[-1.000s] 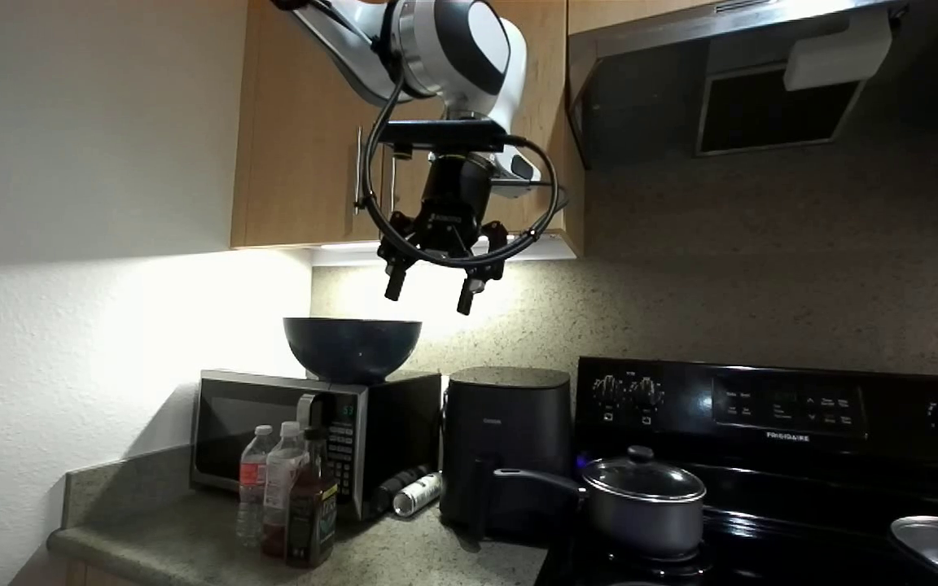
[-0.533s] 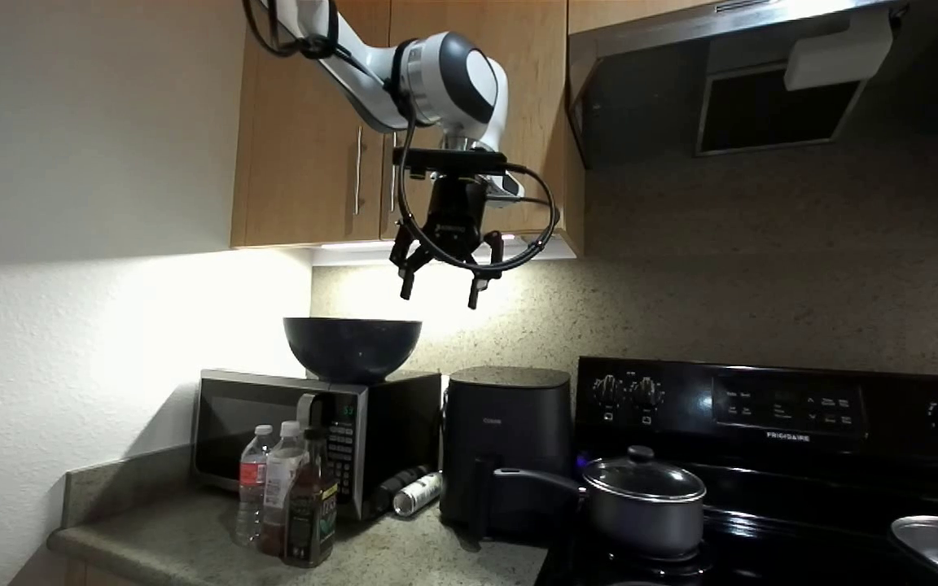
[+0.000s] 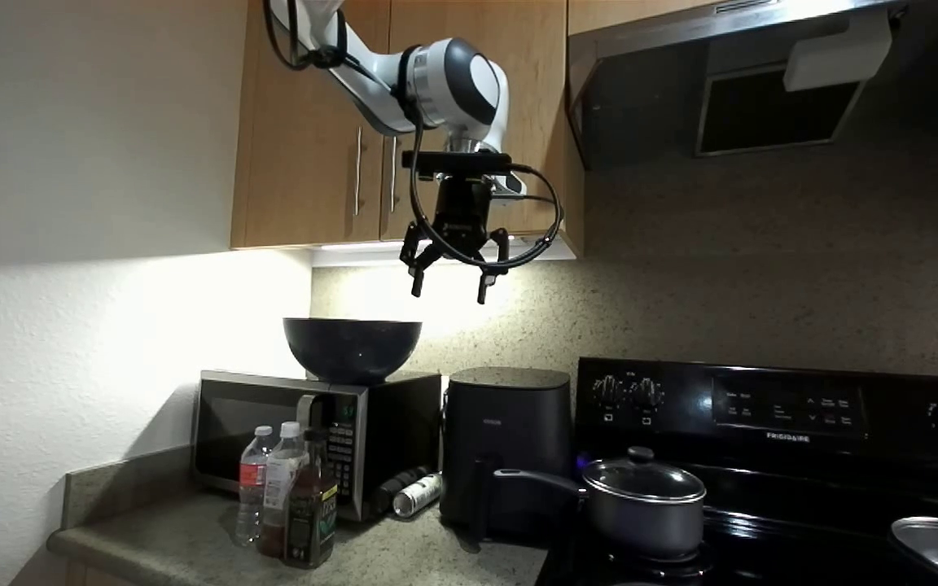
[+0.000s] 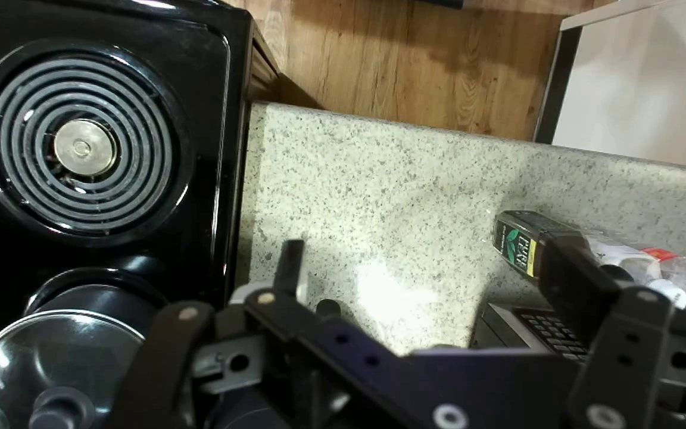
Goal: Remove the blue bowl from the top of the microwave and place it on top of the air fryer
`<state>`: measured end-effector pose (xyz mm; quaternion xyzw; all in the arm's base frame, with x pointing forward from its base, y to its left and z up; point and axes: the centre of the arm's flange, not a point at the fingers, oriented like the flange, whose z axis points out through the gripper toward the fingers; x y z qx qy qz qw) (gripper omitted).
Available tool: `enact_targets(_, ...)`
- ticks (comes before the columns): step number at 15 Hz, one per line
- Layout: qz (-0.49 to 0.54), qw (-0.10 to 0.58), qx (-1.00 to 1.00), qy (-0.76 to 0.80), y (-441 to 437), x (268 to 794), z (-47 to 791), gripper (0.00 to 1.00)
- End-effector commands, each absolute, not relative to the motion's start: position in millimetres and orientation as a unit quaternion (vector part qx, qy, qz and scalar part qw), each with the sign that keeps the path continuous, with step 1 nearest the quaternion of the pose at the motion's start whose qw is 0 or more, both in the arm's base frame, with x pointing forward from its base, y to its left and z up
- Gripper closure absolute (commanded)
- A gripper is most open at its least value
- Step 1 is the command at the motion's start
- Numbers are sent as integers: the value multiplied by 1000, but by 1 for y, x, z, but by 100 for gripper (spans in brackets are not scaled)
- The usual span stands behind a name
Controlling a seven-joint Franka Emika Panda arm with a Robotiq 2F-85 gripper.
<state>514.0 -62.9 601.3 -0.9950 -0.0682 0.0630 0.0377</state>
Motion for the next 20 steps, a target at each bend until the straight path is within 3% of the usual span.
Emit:
enact_targets(1, 49, 73, -993, -80, -56, 533, 600, 0)
enact_targets(8, -17, 118, -991, -68, -12, 597, 600, 0)
enact_targets(9, -14, 91, -993, -76, -10, 597, 599, 0)
enact_targets(14, -11, 103, -991, -84, -10, 593, 594, 0)
enact_targets(16, -51, 157, -985, -41, 2, 597, 592, 0)
enact_targets(20, -95, 191, -976, 54, 35, 622, 584, 0)
